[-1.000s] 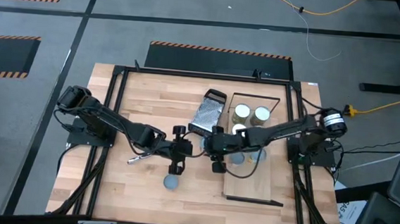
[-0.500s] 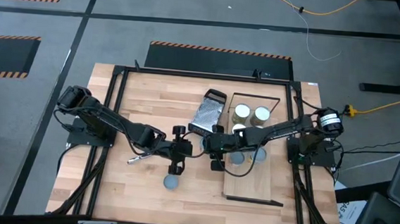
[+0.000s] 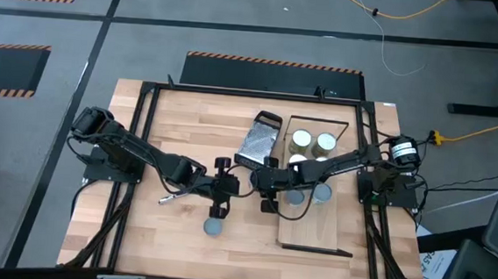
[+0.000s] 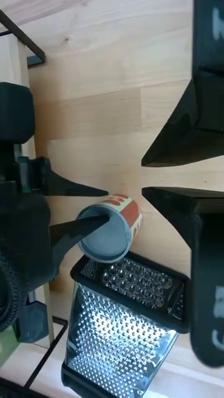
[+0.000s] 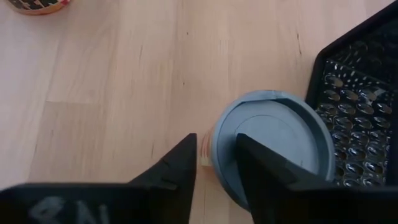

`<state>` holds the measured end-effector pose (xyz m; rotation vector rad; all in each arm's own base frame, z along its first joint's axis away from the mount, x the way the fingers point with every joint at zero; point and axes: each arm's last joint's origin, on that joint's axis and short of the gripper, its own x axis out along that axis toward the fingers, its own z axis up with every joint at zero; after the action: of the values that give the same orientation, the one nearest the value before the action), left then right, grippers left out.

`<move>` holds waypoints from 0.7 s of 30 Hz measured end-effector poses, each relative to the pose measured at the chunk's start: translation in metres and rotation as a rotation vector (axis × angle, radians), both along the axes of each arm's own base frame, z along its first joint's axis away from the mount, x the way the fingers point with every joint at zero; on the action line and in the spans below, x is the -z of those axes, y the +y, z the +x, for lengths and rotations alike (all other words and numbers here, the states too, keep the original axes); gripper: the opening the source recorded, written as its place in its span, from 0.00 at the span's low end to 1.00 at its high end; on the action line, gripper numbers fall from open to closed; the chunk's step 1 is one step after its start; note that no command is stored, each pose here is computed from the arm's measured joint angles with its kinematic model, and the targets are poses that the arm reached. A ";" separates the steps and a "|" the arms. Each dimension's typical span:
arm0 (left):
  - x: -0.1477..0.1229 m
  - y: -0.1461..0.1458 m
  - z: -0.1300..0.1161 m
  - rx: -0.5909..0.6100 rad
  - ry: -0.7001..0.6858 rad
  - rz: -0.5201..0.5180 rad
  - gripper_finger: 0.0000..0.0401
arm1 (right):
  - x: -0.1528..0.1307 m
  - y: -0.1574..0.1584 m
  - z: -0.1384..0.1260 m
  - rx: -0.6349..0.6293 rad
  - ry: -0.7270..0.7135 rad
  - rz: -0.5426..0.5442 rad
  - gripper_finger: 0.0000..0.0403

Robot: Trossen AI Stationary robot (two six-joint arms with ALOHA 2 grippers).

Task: Pick and place cans onto a shelf
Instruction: Put the canned diced tomatoes on the shelf

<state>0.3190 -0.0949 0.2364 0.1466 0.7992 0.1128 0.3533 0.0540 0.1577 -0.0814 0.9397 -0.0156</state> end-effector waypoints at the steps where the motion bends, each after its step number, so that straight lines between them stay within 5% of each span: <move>1: 0.000 0.000 0.000 0.000 0.000 0.000 0.14 | 0.000 0.000 0.000 0.000 0.000 -0.001 0.28; 8: 0.000 0.000 0.000 0.000 0.000 0.000 0.14 | 0.000 0.001 0.000 -0.017 0.000 0.004 0.04; 14: 0.000 0.000 0.000 0.000 0.000 0.000 0.14 | -0.001 0.005 0.000 -0.218 0.004 0.011 0.03; 21: 0.000 0.000 0.000 0.000 0.000 0.000 0.14 | -0.001 0.021 -0.004 -0.528 0.003 0.196 0.03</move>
<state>0.3189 -0.0950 0.2364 0.1467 0.7990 0.1125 0.3493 0.0747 0.1588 -0.1456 0.8948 0.5635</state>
